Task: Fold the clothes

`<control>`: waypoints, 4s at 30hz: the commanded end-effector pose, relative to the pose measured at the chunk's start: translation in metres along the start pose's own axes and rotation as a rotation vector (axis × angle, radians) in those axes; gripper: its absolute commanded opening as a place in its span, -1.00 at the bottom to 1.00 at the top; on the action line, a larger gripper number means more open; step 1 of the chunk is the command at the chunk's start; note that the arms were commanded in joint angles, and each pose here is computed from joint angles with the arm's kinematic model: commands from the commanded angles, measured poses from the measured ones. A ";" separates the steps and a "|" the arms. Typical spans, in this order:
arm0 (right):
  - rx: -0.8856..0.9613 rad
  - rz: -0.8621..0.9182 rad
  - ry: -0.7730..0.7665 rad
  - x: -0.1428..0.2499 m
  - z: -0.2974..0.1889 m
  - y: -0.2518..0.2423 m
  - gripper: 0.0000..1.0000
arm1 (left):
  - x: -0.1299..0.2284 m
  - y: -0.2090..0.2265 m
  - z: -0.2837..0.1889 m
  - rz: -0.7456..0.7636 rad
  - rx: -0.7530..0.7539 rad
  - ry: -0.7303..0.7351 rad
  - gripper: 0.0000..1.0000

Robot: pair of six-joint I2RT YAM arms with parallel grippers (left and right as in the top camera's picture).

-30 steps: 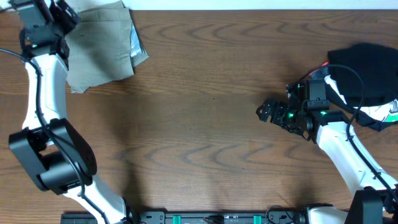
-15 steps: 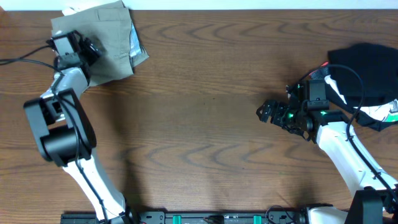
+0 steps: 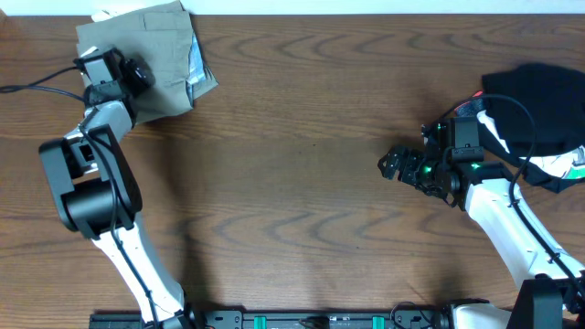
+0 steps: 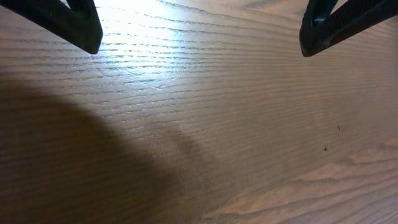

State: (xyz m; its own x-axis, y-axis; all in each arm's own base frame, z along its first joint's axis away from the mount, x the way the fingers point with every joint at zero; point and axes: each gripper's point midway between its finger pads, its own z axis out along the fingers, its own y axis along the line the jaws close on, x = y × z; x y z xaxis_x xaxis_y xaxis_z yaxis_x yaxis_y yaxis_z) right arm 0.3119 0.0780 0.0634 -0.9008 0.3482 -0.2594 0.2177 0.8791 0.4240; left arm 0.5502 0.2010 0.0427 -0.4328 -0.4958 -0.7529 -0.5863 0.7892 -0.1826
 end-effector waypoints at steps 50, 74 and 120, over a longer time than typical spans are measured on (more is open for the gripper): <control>-0.167 -0.080 -0.981 0.082 -0.303 -0.005 0.98 | 0.048 -0.051 -0.563 0.178 0.962 -0.149 0.96; 0.009 -0.034 -0.645 0.135 -0.240 -0.049 0.99 | 0.063 -0.050 -0.539 0.149 0.940 -0.071 0.96; -0.089 -0.409 -1.123 0.016 -0.192 -0.007 0.98 | 0.063 -0.050 -0.539 0.149 0.940 -0.071 0.96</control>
State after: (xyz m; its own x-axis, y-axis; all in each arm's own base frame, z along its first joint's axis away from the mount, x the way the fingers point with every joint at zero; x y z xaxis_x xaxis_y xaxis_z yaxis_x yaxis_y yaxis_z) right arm 0.2194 0.0086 0.2300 -0.0683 0.2013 -0.9771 -0.0361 0.9783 0.2040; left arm 0.1840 -0.0633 0.3442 -0.3976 -0.3660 -0.8414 0.2667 0.8313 -0.4877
